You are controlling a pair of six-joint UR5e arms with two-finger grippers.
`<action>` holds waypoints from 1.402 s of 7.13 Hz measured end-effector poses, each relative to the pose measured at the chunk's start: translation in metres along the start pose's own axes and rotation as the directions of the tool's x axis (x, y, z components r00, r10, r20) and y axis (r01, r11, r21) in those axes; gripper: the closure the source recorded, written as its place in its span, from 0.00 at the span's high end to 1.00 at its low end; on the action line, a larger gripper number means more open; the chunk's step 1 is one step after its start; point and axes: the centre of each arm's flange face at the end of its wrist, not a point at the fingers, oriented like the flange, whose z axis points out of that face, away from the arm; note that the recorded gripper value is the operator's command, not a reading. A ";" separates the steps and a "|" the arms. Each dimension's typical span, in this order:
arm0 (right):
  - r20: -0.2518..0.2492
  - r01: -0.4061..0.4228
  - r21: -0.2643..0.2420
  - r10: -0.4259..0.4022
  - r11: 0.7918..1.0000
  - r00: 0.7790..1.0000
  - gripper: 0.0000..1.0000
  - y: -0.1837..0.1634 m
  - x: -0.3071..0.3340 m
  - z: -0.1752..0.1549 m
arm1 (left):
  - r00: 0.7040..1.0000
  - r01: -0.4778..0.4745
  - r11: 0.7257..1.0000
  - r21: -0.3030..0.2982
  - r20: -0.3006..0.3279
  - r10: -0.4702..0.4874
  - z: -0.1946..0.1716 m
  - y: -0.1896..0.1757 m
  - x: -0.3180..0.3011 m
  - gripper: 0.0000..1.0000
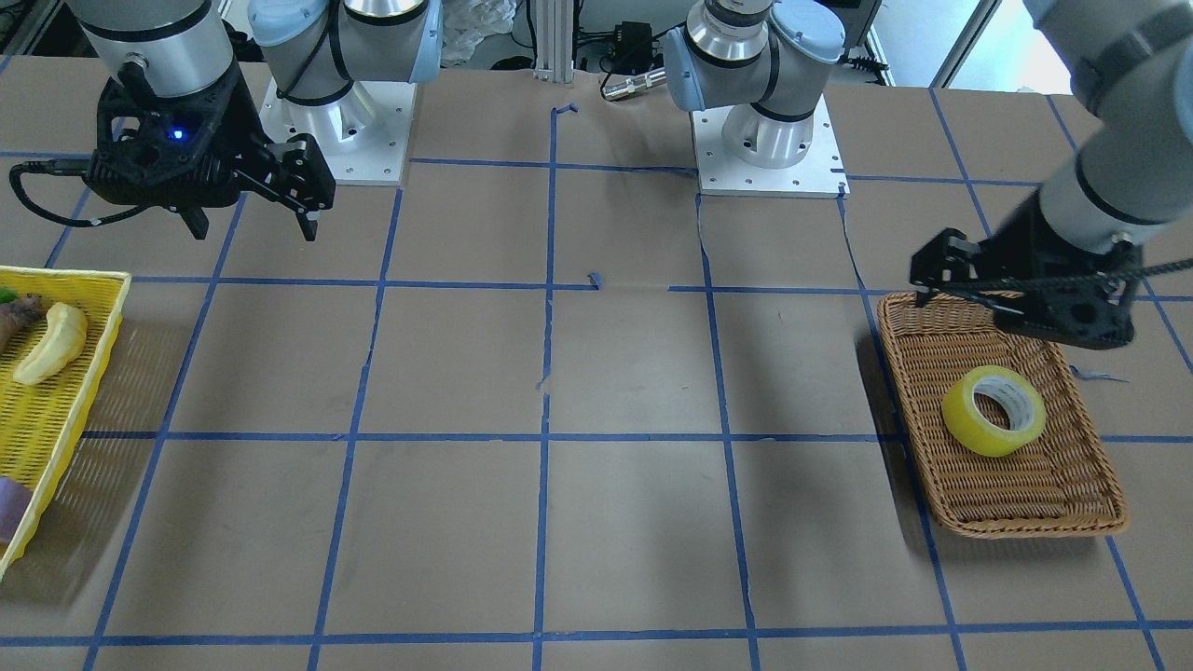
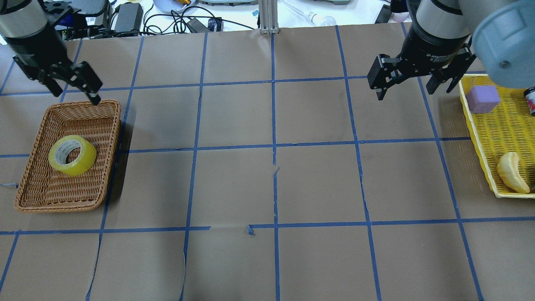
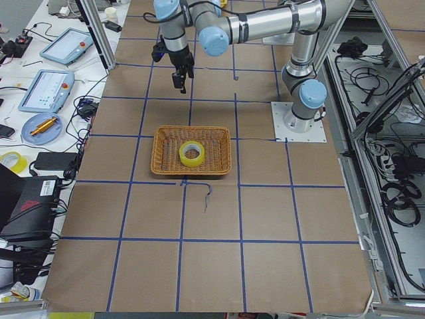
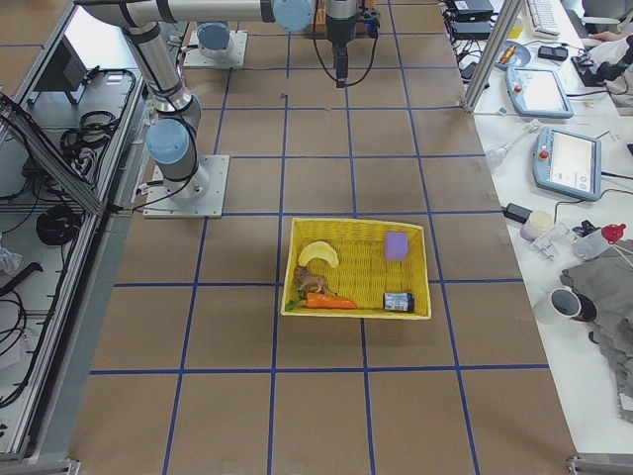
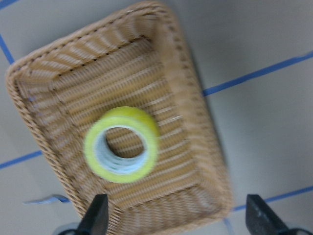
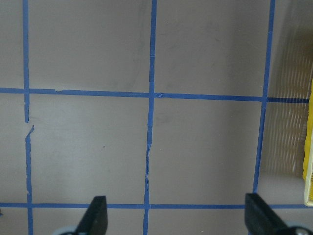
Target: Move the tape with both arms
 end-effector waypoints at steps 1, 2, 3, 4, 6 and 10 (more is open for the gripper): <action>-0.004 0.000 -0.001 0.000 1.000 1.000 1.00 0.000 0.000 0.000 | 0.997 0.076 0.997 0.023 0.008 -0.076 -0.021 0.004 0.061 1.00; -0.005 0.000 -0.001 0.000 1.000 1.000 1.00 0.000 0.001 0.000 | 0.994 0.106 0.992 0.069 0.017 -0.107 -0.035 0.008 0.104 1.00; -0.005 0.001 -0.002 -0.001 1.000 1.000 1.00 0.000 0.000 0.001 | 0.994 0.105 0.987 0.125 0.021 -0.108 -0.043 0.011 0.129 1.00; -0.005 0.002 -0.003 -0.002 1.000 1.000 1.00 0.000 0.000 0.001 | 0.995 0.096 0.983 0.159 0.021 -0.101 -0.045 0.015 0.140 1.00; -0.008 0.001 -0.005 -0.001 1.000 1.000 1.00 0.000 0.000 0.003 | 0.995 0.097 0.971 0.221 -0.020 -0.095 -0.049 0.018 0.146 1.00; -0.009 -0.001 -0.009 0.001 1.000 1.000 1.00 -0.002 0.001 0.005 | 0.989 0.126 0.969 0.210 -0.106 -0.105 -0.056 0.032 0.138 1.00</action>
